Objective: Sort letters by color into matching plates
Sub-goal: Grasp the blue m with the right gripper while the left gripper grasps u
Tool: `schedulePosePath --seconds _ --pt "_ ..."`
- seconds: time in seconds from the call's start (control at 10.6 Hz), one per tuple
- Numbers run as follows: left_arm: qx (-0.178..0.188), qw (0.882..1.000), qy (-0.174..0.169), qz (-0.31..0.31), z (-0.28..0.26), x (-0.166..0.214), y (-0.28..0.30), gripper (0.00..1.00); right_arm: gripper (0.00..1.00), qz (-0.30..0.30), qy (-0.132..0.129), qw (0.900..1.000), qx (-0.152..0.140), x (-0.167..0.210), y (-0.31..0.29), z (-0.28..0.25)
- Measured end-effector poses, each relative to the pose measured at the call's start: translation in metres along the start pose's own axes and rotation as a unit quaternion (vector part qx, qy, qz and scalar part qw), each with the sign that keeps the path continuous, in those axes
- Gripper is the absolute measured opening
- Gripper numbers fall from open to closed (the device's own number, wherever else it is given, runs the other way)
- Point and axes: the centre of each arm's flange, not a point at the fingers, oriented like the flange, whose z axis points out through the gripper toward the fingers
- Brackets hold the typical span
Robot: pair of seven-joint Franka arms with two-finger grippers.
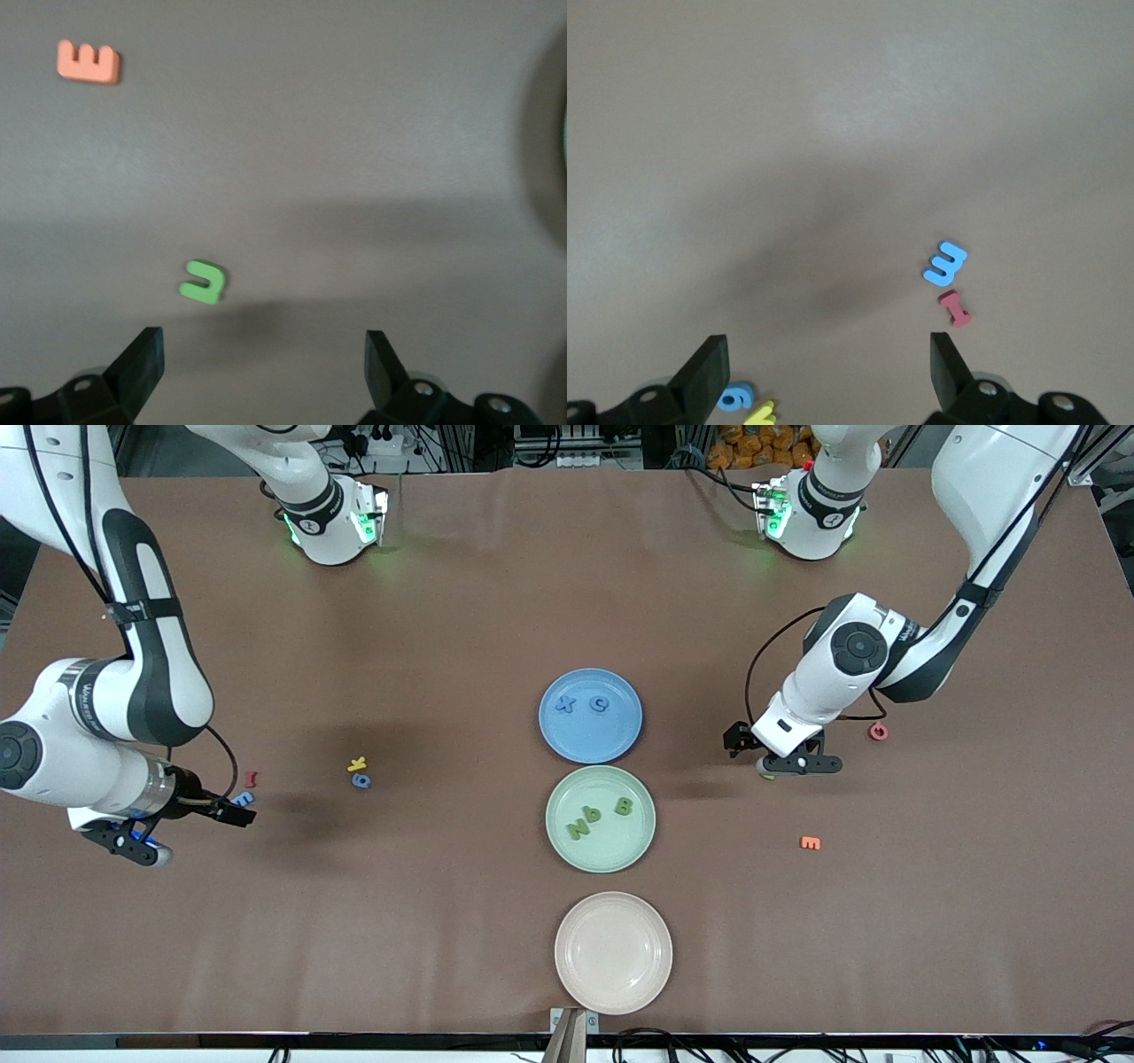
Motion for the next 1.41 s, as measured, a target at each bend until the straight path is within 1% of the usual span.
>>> schedulePosePath --seconds 0.19,0.47,0.56,0.75,0.94,1.13,1.32,1.41 --pt "0.020 0.999 0.011 0.036 0.002 -0.001 -0.005 1.00 1.00 0.063 0.013 0.998 0.004 0.000 0.009 0.014" --pt "0.033 0.996 0.009 0.087 0.016 -0.005 -0.010 1.00 1.00 0.103 0.040 0.994 0.014 -0.003 0.041 0.052" --pt "0.031 0.994 0.003 0.103 0.022 -0.004 -0.019 1.00 1.00 0.111 0.043 0.993 0.014 -0.005 0.053 0.064" --pt "0.025 0.993 -0.007 0.116 0.031 -0.002 -0.039 1.00 0.99 0.120 0.040 0.992 0.012 -0.008 0.066 0.076" --pt "0.021 0.993 -0.010 0.119 0.035 -0.001 -0.042 1.00 0.96 0.122 0.047 0.991 0.014 -0.008 0.074 0.087" --pt "0.017 0.991 -0.012 0.133 0.039 0.000 -0.043 1.00 0.89 0.118 0.050 0.992 0.013 -0.008 0.083 0.107" --pt "0.015 0.990 -0.013 0.139 0.042 0.005 -0.048 1.00 0.88 0.115 0.053 0.992 0.013 -0.008 0.087 0.121" --pt "0.012 0.990 -0.014 0.139 0.044 0.007 -0.049 0.95 0.87 0.113 0.054 0.992 0.013 -0.008 0.087 0.125"
